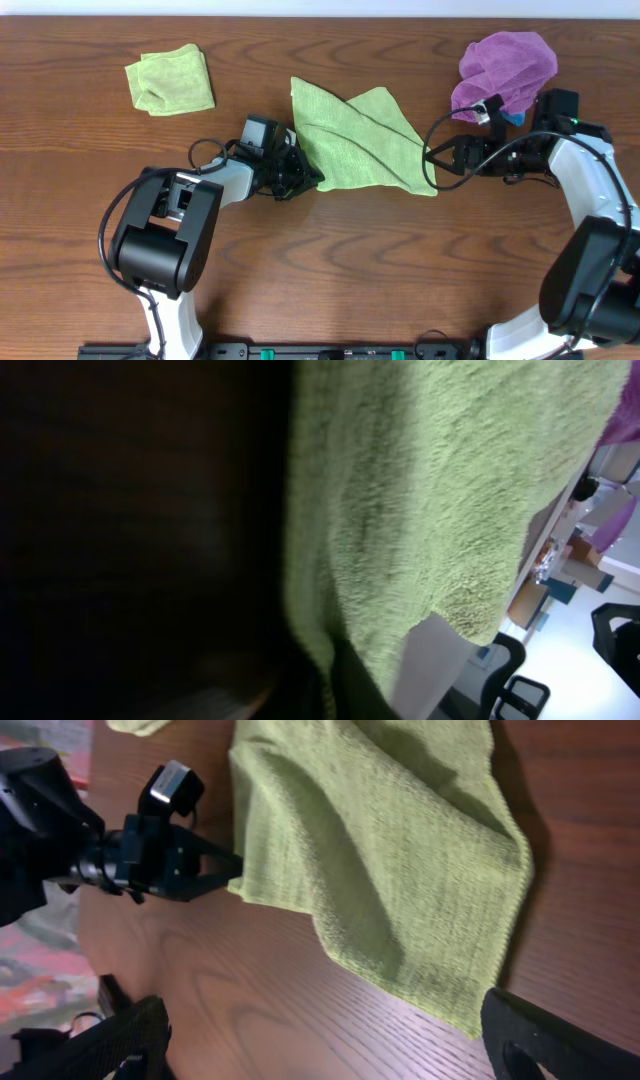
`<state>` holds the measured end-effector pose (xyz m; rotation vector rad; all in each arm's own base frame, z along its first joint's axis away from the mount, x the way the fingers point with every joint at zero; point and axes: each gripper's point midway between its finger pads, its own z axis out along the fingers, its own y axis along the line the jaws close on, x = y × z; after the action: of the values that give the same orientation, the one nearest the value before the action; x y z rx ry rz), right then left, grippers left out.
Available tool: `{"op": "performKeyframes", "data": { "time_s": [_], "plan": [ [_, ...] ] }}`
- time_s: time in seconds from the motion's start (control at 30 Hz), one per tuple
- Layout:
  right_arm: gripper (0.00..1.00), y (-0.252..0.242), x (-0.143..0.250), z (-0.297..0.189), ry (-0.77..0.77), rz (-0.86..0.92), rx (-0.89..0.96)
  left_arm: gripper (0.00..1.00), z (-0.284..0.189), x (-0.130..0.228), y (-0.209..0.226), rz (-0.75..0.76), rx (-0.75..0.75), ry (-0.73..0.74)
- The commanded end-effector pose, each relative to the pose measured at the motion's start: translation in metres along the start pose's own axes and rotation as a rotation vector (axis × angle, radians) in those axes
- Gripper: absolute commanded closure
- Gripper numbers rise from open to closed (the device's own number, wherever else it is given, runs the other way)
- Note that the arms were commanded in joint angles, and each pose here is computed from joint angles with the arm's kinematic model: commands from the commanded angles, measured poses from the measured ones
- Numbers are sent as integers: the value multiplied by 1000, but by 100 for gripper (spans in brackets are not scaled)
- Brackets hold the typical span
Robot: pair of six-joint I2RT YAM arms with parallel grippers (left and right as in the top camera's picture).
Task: Fold the cloth
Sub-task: 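Grasp the cloth's left and right corners with both grippers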
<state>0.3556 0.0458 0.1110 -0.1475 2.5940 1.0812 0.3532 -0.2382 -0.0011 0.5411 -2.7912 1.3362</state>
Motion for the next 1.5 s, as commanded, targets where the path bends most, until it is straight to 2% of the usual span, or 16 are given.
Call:
{"op": "performKeyframes", "data": {
  "time_s": [0.0,0.3,0.6,0.93,1.0,1.13,1.2,1.27,1.4,1.47],
  "plan": [
    [1,-12,6,0,22,18,63,94,6,3,24,-16,-60,-4],
    [1,-34,28,19,23,72,101,94,-16,-7,2,54,77,18],
    [1,-45,46,46,0,154,105,94,-41,-17,-12,70,137,-8],
    [1,-37,49,77,3,168,142,95,-44,-15,-10,65,145,9],
    [4,-36,50,83,10,158,164,94,-45,-15,-10,64,147,9],
    [19,-36,48,89,9,141,203,94,-49,-18,-10,66,165,10],
    [30,-36,46,90,6,131,209,94,-52,-20,-10,64,174,8],
    [49,-36,44,90,-2,121,212,94,-56,-21,-10,71,189,10],
    [99,-35,37,90,-24,104,210,94,-61,-22,-11,83,213,17],
    [99,-29,32,89,-32,96,183,94,-62,-21,-13,87,227,25]
  ]
}}
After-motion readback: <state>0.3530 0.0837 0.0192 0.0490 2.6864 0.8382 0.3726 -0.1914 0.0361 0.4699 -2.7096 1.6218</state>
